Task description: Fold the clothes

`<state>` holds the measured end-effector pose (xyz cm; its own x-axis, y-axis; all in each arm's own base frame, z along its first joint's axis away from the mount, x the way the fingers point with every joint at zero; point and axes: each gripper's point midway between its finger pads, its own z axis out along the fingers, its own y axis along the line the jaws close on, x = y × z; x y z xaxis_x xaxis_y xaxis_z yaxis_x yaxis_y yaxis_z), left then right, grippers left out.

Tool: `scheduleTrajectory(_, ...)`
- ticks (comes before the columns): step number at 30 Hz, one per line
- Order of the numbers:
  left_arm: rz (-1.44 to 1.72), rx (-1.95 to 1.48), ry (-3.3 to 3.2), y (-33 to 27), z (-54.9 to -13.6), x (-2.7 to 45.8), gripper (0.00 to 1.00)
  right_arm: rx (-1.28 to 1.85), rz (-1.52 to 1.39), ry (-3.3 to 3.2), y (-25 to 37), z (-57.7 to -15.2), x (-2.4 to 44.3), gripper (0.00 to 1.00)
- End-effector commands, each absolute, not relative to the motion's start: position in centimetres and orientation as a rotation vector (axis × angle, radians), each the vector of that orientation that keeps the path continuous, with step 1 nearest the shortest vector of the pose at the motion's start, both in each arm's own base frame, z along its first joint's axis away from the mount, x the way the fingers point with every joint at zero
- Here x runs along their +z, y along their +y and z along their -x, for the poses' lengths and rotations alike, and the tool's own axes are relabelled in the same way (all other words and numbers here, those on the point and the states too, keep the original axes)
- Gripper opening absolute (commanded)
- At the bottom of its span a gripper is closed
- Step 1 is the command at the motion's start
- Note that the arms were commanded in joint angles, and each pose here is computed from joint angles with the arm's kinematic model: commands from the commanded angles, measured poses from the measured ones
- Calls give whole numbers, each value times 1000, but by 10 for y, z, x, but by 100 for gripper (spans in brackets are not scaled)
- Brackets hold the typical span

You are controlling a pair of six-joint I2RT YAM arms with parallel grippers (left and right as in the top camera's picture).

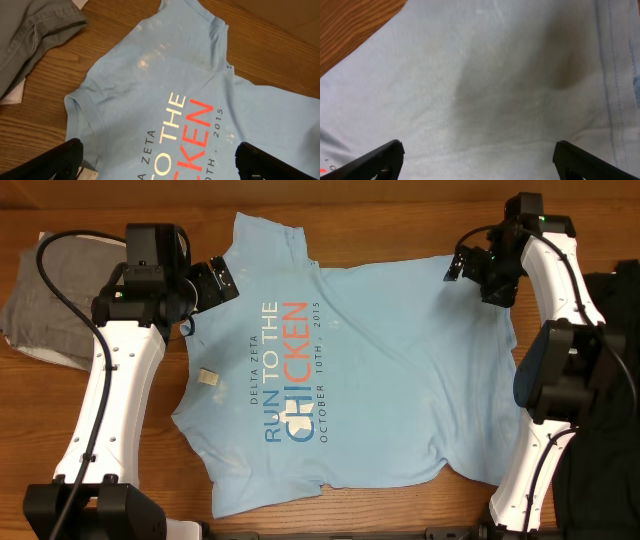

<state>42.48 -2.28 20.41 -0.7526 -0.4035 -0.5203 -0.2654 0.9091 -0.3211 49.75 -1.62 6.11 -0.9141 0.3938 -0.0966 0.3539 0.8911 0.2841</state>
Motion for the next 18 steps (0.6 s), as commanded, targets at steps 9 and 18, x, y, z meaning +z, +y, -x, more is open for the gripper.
scheduleTrajectory(9,468,-307,2467,-23,-426,203,100,167,-603,2804,-38,-519,71,4)
scheduleTrajectory(18,469,-307,2466,-23,-426,203,100,95,-573,2735,-47,-542,59,4)
